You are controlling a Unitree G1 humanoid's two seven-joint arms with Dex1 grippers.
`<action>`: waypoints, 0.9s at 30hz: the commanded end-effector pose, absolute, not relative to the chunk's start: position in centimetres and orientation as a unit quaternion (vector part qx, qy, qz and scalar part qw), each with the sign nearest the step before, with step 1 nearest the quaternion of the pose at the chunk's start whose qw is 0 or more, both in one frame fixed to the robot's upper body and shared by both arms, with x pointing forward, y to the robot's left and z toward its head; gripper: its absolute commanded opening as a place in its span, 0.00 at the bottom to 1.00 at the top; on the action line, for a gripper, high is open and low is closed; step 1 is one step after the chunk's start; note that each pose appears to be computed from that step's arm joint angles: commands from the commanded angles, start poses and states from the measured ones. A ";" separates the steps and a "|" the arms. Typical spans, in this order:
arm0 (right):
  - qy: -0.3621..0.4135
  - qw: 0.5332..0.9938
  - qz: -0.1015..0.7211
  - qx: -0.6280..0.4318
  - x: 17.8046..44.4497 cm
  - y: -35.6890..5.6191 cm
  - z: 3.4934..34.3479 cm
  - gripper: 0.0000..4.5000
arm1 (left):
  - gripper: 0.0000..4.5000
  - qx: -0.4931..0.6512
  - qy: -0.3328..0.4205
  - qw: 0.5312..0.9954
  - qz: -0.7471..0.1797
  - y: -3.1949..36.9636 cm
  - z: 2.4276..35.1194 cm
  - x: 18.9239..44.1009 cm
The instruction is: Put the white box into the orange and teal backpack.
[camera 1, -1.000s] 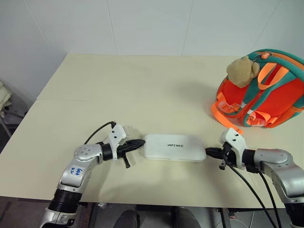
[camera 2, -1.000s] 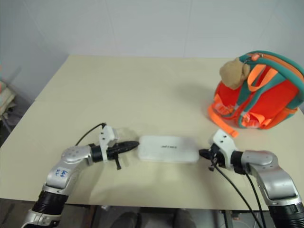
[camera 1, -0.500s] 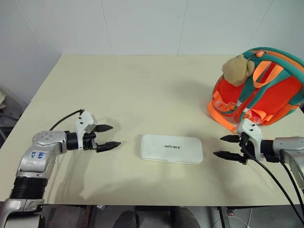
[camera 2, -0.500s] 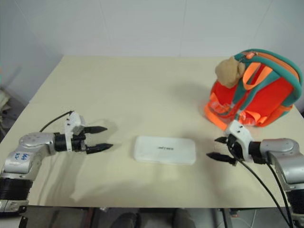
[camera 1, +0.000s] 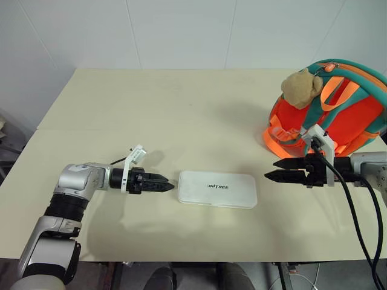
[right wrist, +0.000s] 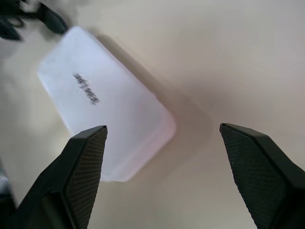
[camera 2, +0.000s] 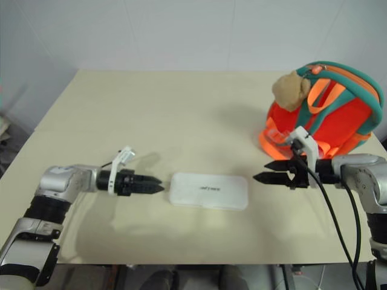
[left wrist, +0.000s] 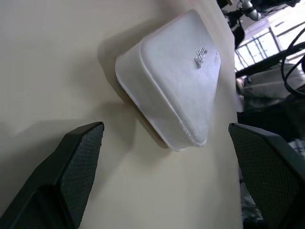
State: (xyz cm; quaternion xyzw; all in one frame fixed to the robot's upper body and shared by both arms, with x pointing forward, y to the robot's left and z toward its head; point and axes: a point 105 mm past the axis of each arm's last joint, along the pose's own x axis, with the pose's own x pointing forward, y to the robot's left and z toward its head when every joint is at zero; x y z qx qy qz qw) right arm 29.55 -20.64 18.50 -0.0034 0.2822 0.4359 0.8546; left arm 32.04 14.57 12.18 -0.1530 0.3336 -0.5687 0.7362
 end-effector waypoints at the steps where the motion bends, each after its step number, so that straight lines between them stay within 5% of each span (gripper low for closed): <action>1: 0.288 0.847 0.447 -0.009 28.6 -20.0 19.5 1.00 | 0.99 -0.159 0.359 0.710 -0.585 13.8 12.2 31.6; 11: 0.324 0.822 0.469 0.005 26.6 -18.5 18.0 1.00 | 0.99 -0.209 0.396 0.682 -0.578 12.3 11.6 31.1; 27: 0.331 0.802 0.497 0.008 27.2 -16.6 15.4 1.00 | 0.99 -0.214 0.414 0.676 -0.571 10.0 9.4 30.9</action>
